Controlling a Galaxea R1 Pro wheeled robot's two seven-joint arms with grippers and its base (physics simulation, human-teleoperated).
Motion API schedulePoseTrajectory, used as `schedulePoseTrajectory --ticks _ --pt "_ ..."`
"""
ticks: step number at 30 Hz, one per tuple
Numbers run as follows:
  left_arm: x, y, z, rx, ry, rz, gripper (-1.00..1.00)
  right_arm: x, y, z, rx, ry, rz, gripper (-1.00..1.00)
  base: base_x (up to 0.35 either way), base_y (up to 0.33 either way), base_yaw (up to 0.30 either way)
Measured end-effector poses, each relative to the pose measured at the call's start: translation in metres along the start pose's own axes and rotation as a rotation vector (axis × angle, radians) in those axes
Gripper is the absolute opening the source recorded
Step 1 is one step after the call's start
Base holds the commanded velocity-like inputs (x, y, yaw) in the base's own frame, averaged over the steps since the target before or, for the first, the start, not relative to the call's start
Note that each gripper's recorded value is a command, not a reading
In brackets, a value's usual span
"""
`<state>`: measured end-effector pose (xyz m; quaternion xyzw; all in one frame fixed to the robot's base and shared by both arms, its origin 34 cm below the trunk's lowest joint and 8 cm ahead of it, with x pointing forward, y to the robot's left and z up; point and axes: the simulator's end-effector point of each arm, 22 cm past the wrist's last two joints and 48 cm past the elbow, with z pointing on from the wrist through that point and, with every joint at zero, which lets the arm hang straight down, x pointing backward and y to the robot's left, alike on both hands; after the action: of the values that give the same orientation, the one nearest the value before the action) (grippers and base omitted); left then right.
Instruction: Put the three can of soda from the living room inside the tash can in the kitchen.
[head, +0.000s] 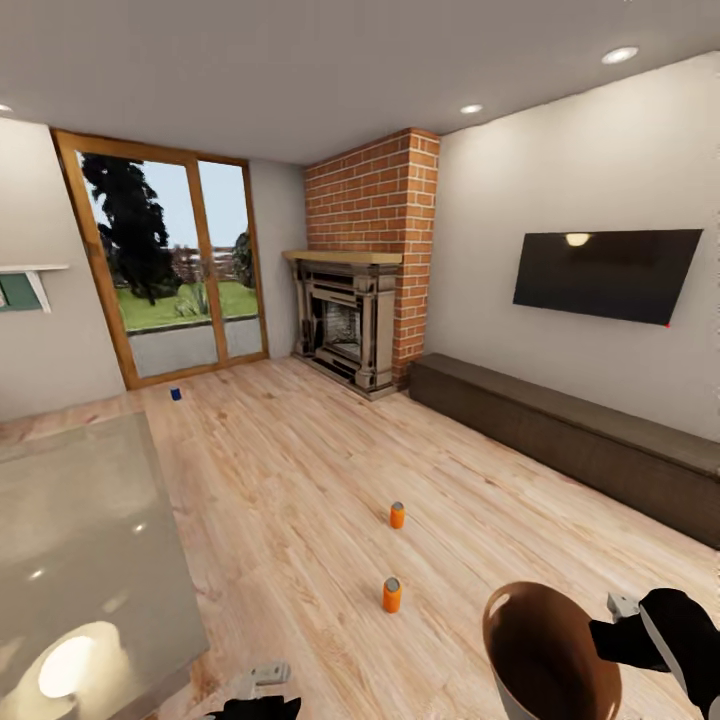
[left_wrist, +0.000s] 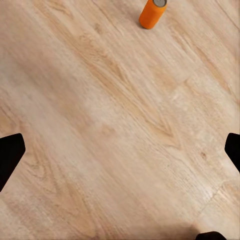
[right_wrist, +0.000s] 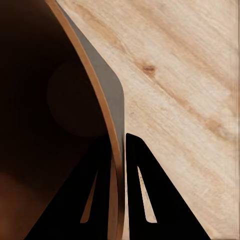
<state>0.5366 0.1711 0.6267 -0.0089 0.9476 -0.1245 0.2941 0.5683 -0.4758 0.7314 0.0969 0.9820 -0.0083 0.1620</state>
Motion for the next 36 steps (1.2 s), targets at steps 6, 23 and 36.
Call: schedulePoseTrajectory --ticks 6,23,36 --pt "0.0016 0.0010 0.0001 -0.001 0.004 0.000 1.00 -0.0001 0.0015 0.0001 -0.006 -0.001 0.004 -1.00 0.189 0.000 -0.038" --pt "0.0020 0.0005 0.0002 -0.001 0.003 0.000 1.00 0.0001 0.0010 -0.0003 -0.007 0.001 0.006 -1.00 0.334 0.000 -0.204" --pt "-0.0006 0.0007 0.0001 -0.001 -0.010 0.002 1.00 0.0002 0.0013 -0.0002 -0.007 0.001 0.005 -1.00 0.308 0.000 -0.185"
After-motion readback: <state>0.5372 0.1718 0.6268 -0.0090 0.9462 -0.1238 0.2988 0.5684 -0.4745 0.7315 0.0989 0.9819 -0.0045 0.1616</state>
